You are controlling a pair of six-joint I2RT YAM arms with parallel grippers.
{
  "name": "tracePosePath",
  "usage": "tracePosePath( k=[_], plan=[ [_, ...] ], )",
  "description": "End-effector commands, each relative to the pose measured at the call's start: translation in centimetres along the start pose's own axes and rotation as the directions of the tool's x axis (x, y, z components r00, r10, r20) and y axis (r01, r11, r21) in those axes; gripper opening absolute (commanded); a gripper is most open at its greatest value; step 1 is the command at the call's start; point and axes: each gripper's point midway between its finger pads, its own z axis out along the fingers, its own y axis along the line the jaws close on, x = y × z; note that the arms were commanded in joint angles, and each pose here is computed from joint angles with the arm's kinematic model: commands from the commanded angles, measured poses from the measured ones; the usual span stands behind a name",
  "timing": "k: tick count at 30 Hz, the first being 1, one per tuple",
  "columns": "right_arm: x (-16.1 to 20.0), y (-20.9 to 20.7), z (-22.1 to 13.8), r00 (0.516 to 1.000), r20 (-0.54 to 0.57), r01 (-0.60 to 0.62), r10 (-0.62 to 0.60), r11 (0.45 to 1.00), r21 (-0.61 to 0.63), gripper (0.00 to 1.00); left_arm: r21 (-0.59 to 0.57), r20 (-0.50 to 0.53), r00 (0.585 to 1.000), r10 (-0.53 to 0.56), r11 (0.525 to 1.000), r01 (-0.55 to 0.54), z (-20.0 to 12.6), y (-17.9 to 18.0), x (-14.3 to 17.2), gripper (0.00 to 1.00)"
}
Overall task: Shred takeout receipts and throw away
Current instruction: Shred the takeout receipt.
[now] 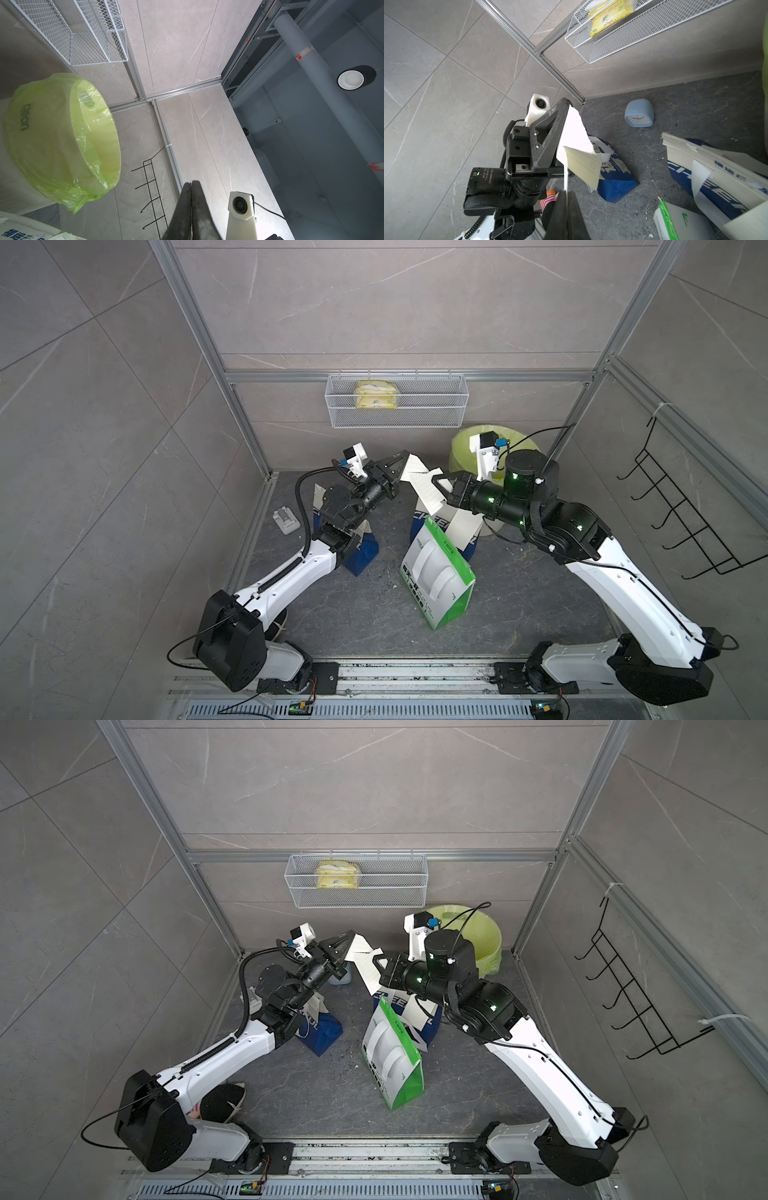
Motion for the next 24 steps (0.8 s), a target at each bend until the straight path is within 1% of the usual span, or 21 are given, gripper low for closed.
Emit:
tracePosePath(
  k=[1,15,24],
  plan=[
    [-0.5,0.4,-0.1,1.0,0.013,-0.01,0.01,1.0,-0.003,0.0,0.075,0.004,1.0,-0.001,0.997,0.001,0.0,-2.3,0.0,0.08],
    [-0.9,0.7,0.7,0.999,0.022,-0.023,0.023,1.0,-0.013,0.0,0.075,-0.017,1.0,0.005,0.997,-0.003,0.1,-2.2,0.6,0.08],
    [-1.3,2.2,0.3,0.998,0.033,-0.059,0.063,0.994,-0.09,0.0,0.068,-0.017,1.0,0.009,0.998,-0.008,0.2,-1.8,0.6,0.07]
  ],
)
